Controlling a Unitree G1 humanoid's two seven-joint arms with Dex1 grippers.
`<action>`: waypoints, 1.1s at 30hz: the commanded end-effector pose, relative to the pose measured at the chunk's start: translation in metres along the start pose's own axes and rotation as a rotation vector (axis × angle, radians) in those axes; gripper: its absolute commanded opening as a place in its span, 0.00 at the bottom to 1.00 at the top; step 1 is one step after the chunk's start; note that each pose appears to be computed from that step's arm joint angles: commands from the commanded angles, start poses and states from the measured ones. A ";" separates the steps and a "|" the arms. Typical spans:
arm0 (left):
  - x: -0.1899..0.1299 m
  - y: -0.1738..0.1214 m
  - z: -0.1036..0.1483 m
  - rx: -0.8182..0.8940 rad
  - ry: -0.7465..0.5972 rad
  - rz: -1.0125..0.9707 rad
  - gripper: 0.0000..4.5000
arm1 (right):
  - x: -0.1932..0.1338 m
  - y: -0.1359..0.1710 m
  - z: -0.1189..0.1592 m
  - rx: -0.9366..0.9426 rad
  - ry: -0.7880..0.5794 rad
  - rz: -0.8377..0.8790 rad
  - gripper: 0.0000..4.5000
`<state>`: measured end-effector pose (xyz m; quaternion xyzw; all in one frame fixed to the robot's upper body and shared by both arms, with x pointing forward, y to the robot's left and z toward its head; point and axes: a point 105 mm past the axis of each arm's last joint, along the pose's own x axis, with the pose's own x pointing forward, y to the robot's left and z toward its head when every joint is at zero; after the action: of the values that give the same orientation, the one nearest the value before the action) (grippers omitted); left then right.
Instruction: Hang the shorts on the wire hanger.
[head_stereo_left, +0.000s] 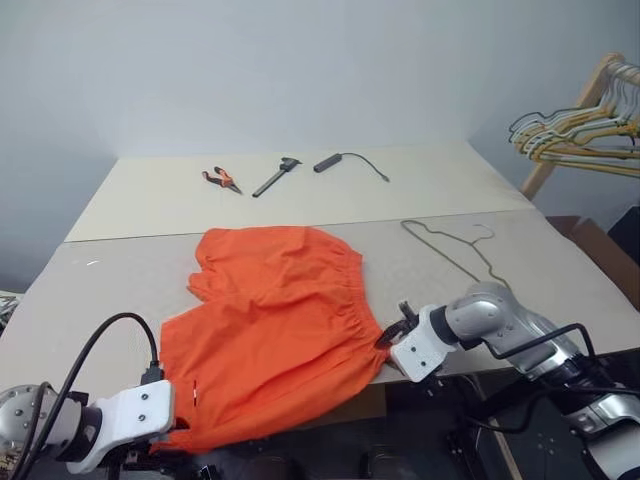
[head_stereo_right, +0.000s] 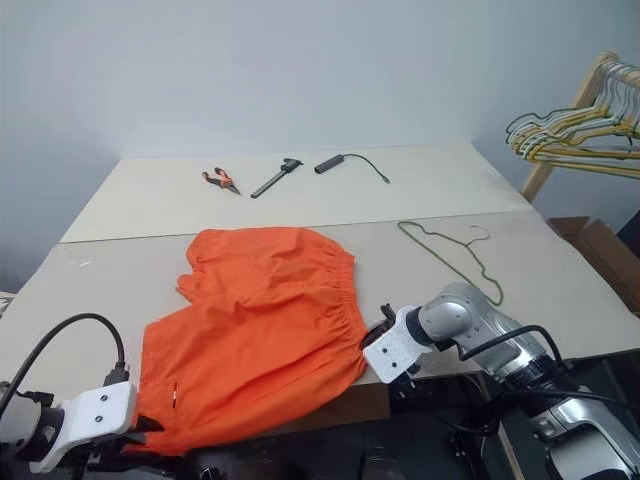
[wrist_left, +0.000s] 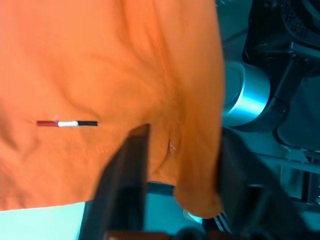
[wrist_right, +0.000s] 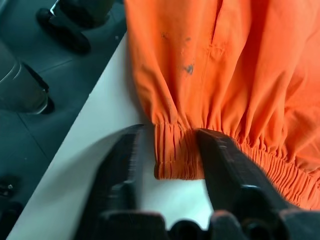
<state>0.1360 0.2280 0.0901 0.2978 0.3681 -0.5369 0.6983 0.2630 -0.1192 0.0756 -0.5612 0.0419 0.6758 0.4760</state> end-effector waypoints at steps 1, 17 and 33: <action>-0.019 0.010 0.011 0.030 -0.062 0.048 0.72 | -0.033 -0.014 0.002 0.089 -0.053 -0.091 0.76; -0.039 0.061 0.098 0.118 -0.590 0.259 1.00 | -0.111 -0.071 -0.106 0.950 0.073 -0.766 1.00; -0.036 0.114 0.144 0.164 -0.576 0.274 1.00 | -0.177 -0.061 -0.169 1.203 0.283 -0.892 1.00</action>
<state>0.2693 0.1629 0.1939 0.2307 0.0771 -0.5207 0.8184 0.4095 -0.2840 0.1720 -0.2450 0.2441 0.2139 0.9136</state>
